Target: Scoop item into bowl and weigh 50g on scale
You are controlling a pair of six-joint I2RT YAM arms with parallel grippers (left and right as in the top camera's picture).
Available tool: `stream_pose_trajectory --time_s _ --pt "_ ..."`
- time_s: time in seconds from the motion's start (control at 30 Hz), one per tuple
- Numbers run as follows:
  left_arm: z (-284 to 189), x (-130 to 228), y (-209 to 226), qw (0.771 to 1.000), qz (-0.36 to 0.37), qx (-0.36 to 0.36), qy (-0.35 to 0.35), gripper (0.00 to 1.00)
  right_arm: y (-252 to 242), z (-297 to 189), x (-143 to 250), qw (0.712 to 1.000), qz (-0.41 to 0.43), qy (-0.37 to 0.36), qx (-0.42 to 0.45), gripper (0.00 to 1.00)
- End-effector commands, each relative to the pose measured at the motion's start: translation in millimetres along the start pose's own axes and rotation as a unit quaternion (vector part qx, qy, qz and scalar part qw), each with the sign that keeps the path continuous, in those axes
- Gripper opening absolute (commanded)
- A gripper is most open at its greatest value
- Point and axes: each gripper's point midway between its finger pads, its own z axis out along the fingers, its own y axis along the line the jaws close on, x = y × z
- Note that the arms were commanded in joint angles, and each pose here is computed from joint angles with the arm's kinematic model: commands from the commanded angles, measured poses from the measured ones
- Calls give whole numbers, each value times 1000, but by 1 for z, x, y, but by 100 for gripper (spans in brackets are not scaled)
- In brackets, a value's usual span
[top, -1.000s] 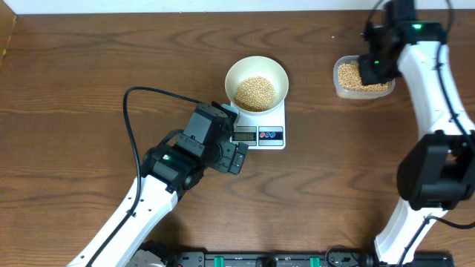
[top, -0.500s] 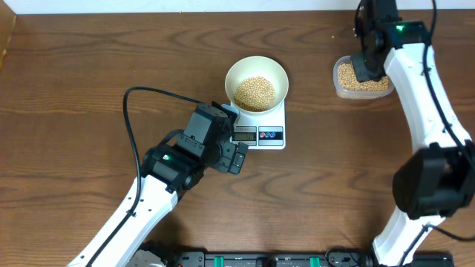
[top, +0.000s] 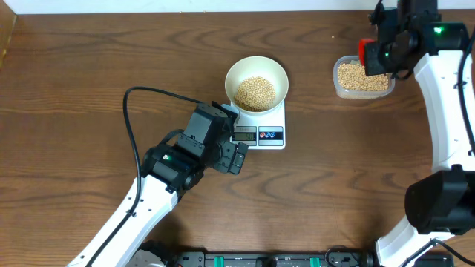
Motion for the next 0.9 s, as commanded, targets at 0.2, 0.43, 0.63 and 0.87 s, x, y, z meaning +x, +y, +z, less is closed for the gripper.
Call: stream_pose_trajectory --time_s 0.2,0.43,0.63,0.87 --pt "-2 1 2 1000 2 -5 -3 96 6 -11 -5 999 -5 -17 -51 1" --pt "-2 1 2 1000 2 -5 -3 96 10 -14 -15 995 -15 -44 -85 1" --pt "-2 1 2 1000 2 -5 -3 96 6 -16 -16 995 -8 -49 -91 1" --pt "-2 1 2 1000 2 -5 -3 96 -8 -21 -21 987 81 -62 -122 1"
